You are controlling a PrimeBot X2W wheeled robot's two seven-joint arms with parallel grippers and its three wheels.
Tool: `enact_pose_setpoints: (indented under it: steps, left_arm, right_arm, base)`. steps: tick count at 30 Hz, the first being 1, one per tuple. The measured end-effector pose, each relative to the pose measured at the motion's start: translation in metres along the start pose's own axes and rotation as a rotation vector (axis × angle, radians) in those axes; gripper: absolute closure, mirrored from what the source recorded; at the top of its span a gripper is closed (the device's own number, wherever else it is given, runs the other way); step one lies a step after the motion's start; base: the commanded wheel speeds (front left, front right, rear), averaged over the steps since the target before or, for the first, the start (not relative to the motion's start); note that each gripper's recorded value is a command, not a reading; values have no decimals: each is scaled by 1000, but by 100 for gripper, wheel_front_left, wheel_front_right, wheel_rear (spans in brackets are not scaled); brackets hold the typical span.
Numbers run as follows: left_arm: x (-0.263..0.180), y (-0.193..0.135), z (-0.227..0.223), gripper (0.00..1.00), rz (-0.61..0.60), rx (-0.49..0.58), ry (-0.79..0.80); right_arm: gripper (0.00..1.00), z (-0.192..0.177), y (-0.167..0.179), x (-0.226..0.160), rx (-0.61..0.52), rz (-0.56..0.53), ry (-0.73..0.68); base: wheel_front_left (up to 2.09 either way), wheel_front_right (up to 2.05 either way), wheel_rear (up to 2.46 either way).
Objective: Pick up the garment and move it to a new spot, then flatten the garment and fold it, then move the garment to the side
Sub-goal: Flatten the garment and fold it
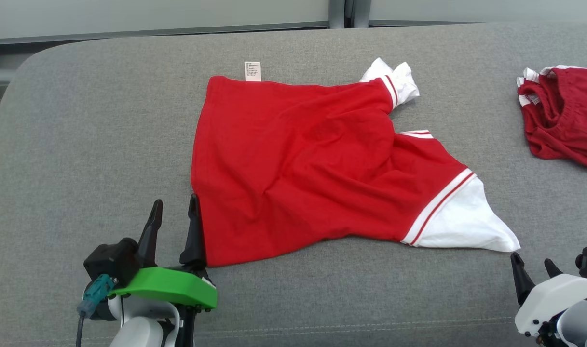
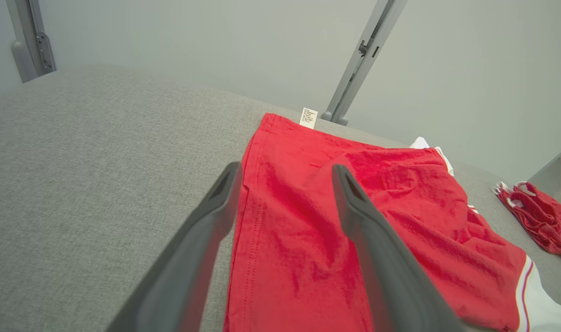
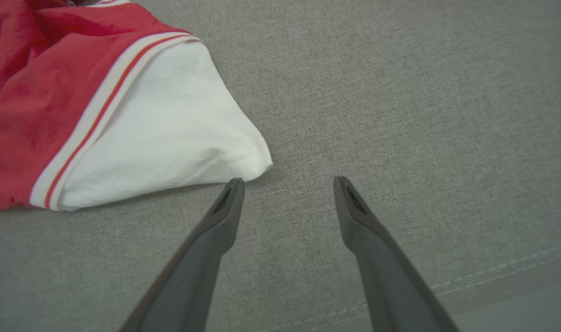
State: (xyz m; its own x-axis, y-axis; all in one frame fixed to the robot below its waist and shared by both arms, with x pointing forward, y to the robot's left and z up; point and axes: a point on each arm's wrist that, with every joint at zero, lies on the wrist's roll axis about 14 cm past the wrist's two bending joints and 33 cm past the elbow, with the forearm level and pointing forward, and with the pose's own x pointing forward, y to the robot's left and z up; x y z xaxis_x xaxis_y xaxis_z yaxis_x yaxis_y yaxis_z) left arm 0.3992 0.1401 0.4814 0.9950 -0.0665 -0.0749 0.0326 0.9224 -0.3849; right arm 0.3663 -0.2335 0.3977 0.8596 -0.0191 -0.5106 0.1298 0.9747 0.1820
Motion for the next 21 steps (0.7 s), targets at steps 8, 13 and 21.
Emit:
enact_pose_setpoints:
  steps: [8, 13, 21]
  left_arm:
    - [-4, -18, -11, 0, -47, -2, 27]
    - [-5, -27, -5, 0, -68, -3, 13]
    - [-19, -26, 8, 0, -77, 60, -17]
  right_arm:
    - [0, 32, -10, -20, -1, -33, -151]
    - [0, 72, 12, -28, -44, 17, -295]
    - [0, 121, 61, -49, -95, 146, -496]
  base:
    - [0, 0, 0]
    - [0, 0, 0]
    - [0, 0, 0]
